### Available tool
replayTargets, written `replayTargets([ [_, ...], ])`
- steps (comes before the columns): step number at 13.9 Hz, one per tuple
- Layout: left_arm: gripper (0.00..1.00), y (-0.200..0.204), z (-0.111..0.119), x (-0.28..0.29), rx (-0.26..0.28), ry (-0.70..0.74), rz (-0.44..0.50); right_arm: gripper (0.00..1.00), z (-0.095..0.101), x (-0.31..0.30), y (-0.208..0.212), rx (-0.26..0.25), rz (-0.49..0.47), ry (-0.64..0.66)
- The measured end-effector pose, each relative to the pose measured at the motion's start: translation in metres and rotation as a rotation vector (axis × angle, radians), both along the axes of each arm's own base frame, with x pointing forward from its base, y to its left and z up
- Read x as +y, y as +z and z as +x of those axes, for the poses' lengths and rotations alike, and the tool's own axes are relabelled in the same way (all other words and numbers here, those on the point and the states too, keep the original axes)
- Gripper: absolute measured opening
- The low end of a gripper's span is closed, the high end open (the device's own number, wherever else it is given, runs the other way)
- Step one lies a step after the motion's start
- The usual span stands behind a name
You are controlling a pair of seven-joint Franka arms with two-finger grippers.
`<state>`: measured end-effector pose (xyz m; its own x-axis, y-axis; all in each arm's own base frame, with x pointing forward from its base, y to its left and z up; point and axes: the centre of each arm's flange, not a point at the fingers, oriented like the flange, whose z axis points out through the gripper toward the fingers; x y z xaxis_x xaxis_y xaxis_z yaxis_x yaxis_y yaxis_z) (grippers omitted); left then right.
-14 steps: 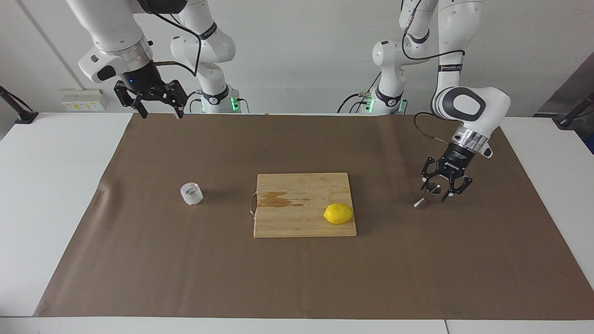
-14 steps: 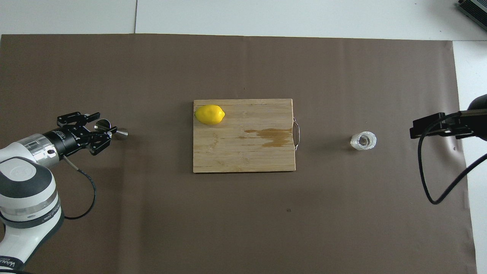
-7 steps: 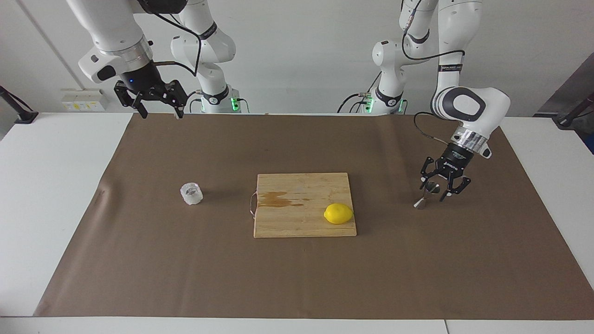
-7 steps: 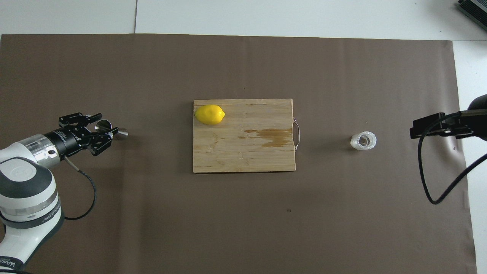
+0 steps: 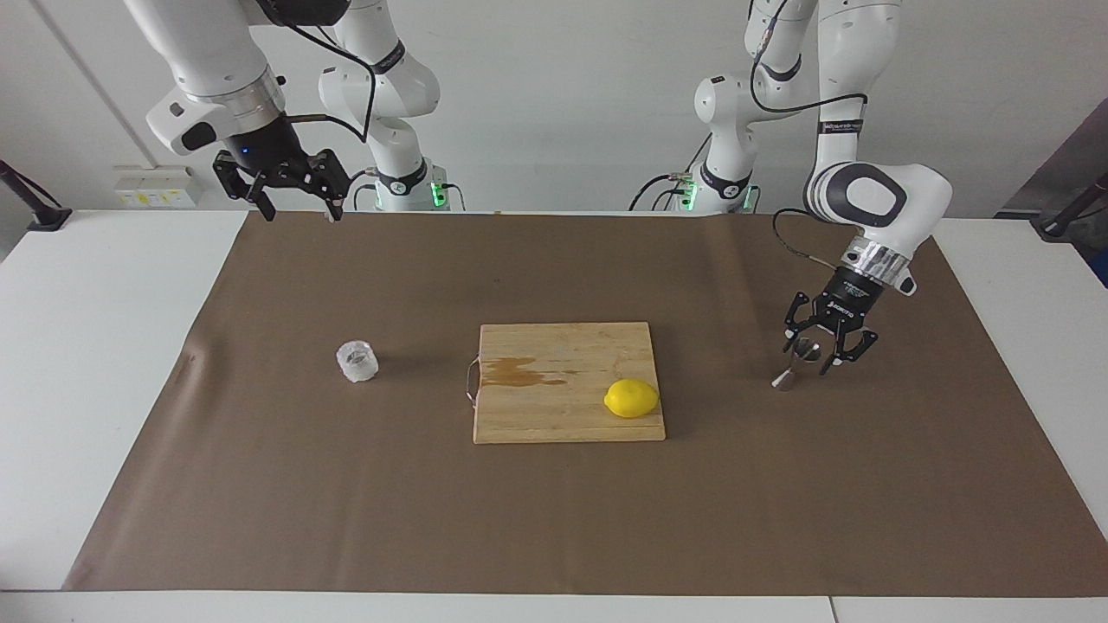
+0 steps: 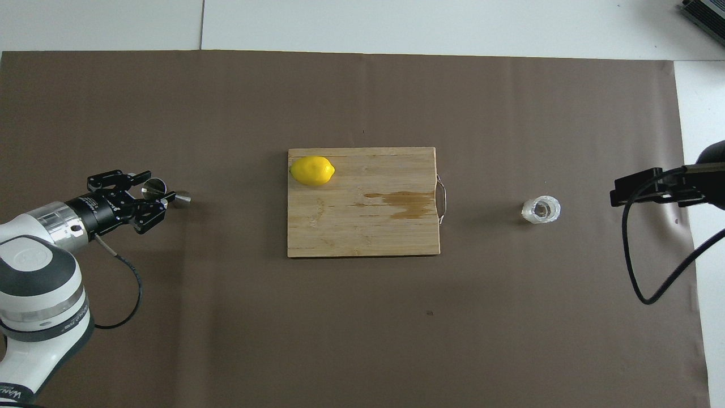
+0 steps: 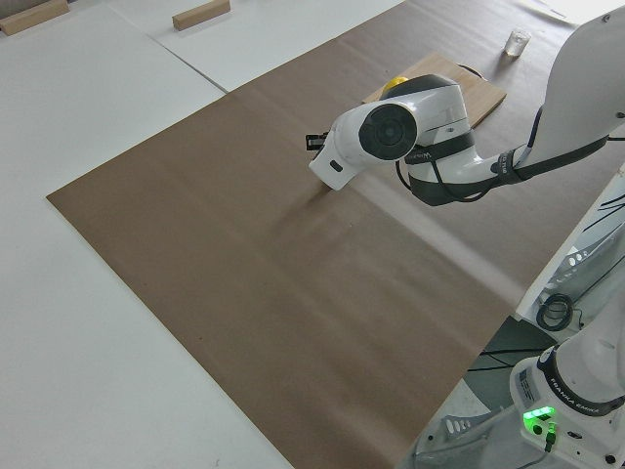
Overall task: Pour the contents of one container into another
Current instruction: 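Close the left gripper around the metal cup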
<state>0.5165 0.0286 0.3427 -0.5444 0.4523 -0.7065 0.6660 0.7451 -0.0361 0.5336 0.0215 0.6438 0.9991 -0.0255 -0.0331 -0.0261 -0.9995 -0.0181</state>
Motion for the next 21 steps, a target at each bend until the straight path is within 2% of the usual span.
replayTargets([
  [7, 0.70, 0.0015, -0.0003, 0.0014, -0.001, -0.002, -0.007, 1.00, 0.0000, 0.0000, 0.0000, 0.000, 0.000, 0.000],
  [10, 0.67, 0.0043, -0.0004, 0.0007, -0.005, -0.005, -0.010, 1.00, 0.0000, 0.0000, 0.0000, 0.000, 0.000, 0.000],
  [12, 0.54, 0.0044, -0.0005, 0.0006, -0.005, -0.006, -0.011, 1.00, 0.0000, 0.0000, 0.0000, 0.000, 0.000, 0.000],
  [21, 0.52, 0.0044, -0.0005, 0.0005, -0.005, -0.006, -0.011, 1.00, 0.0000, 0.0000, 0.0000, 0.000, 0.000, 0.000],
])
